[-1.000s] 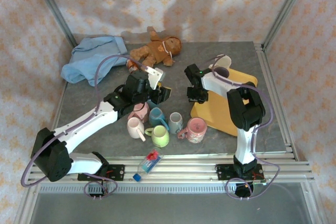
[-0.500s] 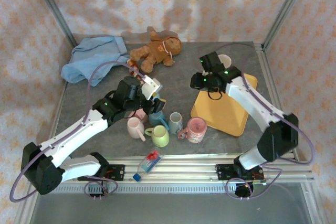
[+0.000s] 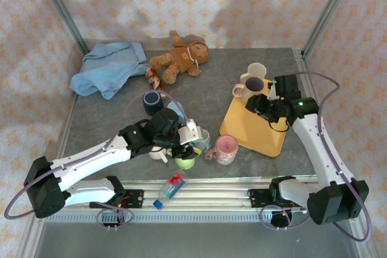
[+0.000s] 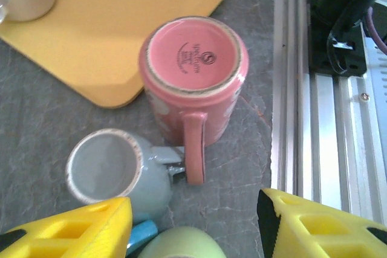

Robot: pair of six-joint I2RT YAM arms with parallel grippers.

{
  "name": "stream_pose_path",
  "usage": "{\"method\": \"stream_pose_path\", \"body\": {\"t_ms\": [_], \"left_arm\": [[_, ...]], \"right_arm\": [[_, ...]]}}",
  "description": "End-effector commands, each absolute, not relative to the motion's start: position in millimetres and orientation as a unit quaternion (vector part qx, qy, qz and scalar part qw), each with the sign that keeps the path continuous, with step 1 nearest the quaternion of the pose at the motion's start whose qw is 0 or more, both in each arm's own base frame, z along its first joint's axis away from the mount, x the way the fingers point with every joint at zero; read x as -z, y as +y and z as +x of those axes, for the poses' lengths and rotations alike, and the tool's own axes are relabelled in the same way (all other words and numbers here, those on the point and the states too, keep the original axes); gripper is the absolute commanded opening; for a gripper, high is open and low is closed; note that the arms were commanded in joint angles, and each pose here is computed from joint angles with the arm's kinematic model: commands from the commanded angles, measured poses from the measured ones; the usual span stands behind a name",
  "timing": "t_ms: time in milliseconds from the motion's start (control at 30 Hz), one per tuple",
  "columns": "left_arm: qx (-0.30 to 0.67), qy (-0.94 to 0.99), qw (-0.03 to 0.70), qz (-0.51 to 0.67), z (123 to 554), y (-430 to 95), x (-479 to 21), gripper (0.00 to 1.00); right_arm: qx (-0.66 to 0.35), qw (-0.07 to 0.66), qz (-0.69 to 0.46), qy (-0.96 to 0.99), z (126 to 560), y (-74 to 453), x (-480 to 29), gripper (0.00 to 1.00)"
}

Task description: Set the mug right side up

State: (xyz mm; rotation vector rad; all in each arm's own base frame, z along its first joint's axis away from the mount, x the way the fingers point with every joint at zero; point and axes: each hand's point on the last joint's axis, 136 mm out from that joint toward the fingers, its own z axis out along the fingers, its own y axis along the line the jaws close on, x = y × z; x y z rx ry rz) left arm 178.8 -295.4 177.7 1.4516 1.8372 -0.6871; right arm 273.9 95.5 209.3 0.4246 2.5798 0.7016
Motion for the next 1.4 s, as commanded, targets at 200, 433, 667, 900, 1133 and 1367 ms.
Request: {"method": "stream_pose_path", "body": {"t_ms": [200,433,667,900,1133,1367], "left_arm": [[0.257,0.676,0.362,0.587,187.1,-319.3,-166.8,0.56],[0.251,0.690,0.354,0.580,196.3,-333.5,-152.7,0.53],[0.248,0.696,0.339,0.582,195.9,-340.3,-138.1,0.53],[0.232,0.689,0.340,0.597,196.6,-351.4,-127.4,0.51],[0.222,0.695,0.335,0.596,202.7,-356.1,-118.7,0.51],[0.223,0.694,0.349,0.589,201.3,-351.8,-126.7,0.50]], "right_arm": [[-0.309,0.115,0.128,0.935,209.3,109.8,-200.3,0.53],[-0.318,0.095,0.124,0.935,192.7,111.0,-193.6,0.55],[-0.311,0.091,0.123,0.938,186.8,108.5,-187.4,0.56],[-0.312,0.086,0.125,0.938,187.2,108.3,-183.5,0.56],[-0.320,0.090,0.123,0.935,186.3,110.1,-187.0,0.56],[-0.322,0.092,0.125,0.934,187.3,110.4,-187.7,0.56]]}}
